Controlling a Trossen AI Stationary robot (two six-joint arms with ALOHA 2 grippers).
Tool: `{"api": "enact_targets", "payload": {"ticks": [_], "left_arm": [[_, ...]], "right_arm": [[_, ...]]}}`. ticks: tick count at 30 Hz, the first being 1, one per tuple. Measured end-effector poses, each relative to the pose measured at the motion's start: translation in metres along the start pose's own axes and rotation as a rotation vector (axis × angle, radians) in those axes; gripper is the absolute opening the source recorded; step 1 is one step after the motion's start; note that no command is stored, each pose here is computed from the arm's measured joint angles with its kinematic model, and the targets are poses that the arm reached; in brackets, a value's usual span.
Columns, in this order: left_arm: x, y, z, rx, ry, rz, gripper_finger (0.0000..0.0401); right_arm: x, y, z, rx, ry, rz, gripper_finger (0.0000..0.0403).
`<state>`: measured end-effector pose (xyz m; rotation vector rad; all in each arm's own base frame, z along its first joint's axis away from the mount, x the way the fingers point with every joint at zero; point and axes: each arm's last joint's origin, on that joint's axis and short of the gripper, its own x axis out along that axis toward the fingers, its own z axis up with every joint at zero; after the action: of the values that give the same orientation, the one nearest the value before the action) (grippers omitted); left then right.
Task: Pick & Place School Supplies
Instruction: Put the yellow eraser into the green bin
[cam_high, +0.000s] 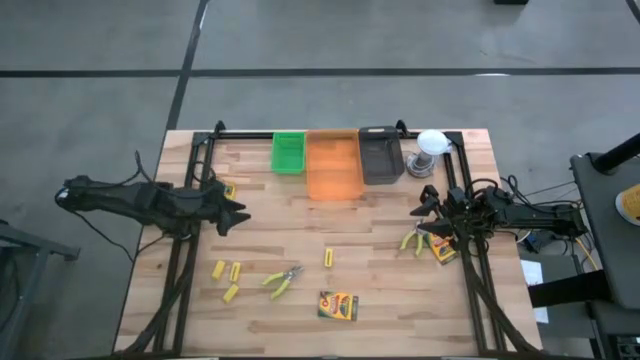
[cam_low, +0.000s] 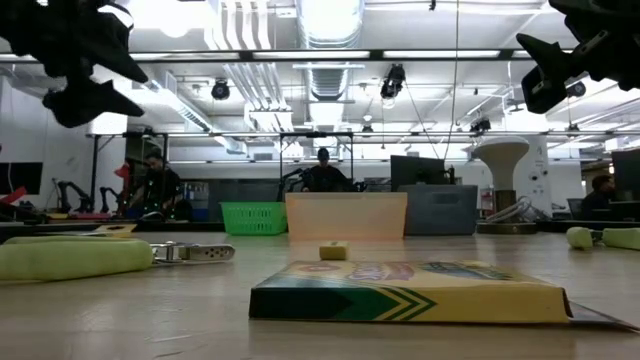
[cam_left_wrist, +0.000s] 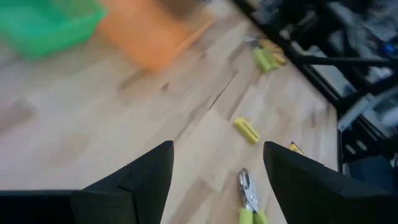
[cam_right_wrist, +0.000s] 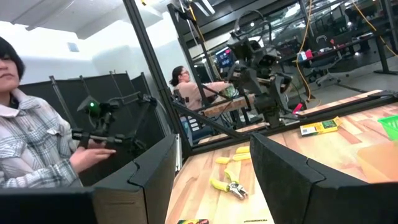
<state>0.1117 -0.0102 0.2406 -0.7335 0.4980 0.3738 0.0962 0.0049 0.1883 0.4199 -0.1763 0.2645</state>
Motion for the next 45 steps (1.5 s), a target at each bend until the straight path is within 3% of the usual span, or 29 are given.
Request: {"api": "enact_targets", "payload": {"ticks": [5,10,15,21,29,37,45], "left_arm": [[-0.01,-0.01,0.008,-0.108,0.112,0.11,0.0255],[-0.011,-0.021,0.01,-0.228,0.326,0.27,0.0255],[0.001,-0.035,0.006,-0.329,0.528,0.387,0.0255],[0.022,-0.044,-0.007,-0.491,0.629,0.53,0.0255],[0.043,-0.051,-0.022,-0.444,0.58,0.59,0.0255],[0.056,-0.06,-0.049,-0.493,0.579,0.728,0.0254],[0.073,-0.067,-0.066,-0.428,0.619,0.721,0.0243]], "right_arm": [[0.0,0.0,0.0,0.0,0.0,0.0,0.0201],[0.0,0.0,0.0,0.0,0.0,0.0,0.0201],[0.0,0.0,0.0,0.0,0.0,0.0,0.0201],[0.0,0.0,0.0,0.0,-0.001,0.001,0.0201],[0.0,0.0,0.0,0.0,0.0,0.0,0.0201],[0.0,0.0,0.0,0.0,0.0,0.0,0.0201],[0.0,0.0,0.0,0.0,0.0,0.0,0.0201]]}}
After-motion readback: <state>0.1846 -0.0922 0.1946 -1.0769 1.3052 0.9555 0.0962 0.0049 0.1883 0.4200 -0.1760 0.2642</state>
